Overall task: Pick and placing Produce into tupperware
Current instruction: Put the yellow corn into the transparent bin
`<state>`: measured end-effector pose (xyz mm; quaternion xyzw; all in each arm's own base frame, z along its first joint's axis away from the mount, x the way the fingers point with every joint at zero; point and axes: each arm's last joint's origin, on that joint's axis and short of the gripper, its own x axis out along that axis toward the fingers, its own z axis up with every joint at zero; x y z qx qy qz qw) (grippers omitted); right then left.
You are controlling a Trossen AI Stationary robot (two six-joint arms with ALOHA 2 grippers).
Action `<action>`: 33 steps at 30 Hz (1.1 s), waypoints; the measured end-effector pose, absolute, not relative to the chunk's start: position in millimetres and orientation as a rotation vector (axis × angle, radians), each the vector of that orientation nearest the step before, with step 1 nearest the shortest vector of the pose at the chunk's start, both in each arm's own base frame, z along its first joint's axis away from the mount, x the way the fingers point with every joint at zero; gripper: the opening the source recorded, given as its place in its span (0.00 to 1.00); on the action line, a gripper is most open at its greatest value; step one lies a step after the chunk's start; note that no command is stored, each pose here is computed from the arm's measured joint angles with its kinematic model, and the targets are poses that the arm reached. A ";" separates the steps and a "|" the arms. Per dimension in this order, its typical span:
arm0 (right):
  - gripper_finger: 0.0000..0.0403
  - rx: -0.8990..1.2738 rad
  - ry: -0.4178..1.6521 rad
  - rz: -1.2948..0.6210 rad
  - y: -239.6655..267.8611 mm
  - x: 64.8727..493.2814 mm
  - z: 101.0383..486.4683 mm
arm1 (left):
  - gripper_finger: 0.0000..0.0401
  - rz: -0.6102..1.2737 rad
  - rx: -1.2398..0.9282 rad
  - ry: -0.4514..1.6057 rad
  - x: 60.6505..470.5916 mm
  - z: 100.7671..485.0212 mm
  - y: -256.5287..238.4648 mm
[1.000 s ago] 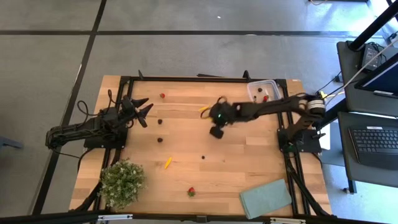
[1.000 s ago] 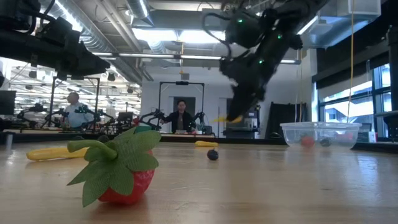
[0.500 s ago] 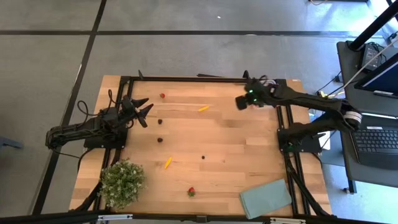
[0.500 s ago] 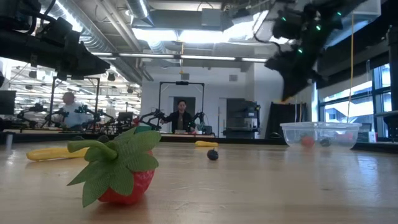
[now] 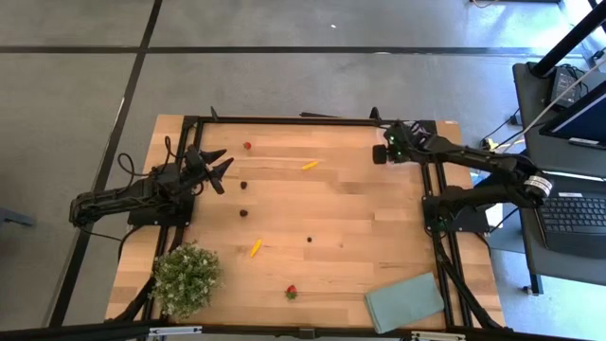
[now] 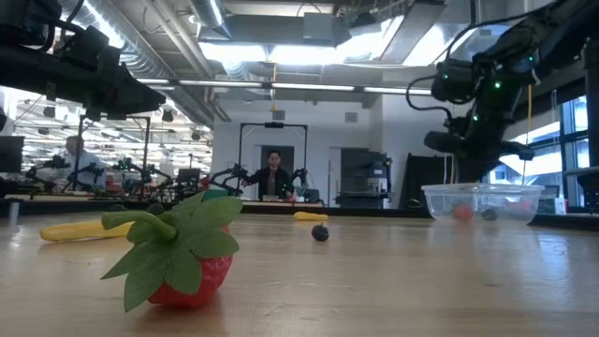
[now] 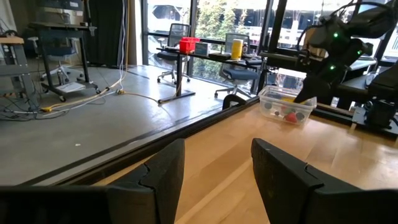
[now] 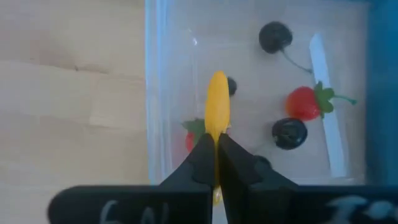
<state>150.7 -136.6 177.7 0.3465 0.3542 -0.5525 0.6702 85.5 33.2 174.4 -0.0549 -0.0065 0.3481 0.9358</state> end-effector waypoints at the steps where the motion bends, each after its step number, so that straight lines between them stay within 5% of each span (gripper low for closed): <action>1: 0.03 0.783 0.803 -1.247 -136.4 149.6 176.2 | 0.45 0.712 -0.112 -0.013 85.5 174.4 33.2; 8: 0.10 0.751 0.820 -1.227 -137.1 150.0 177.2 | 0.45 0.712 -0.112 -0.013 85.5 174.4 33.2; 20: 0.45 0.732 0.800 -1.224 -144.2 149.3 182.9 | 0.45 0.712 -0.115 -0.015 85.5 174.4 33.2; 33: 0.58 0.438 0.415 -0.427 -142.2 200.7 221.4 | 0.45 0.711 -0.115 -0.015 85.5 174.5 33.2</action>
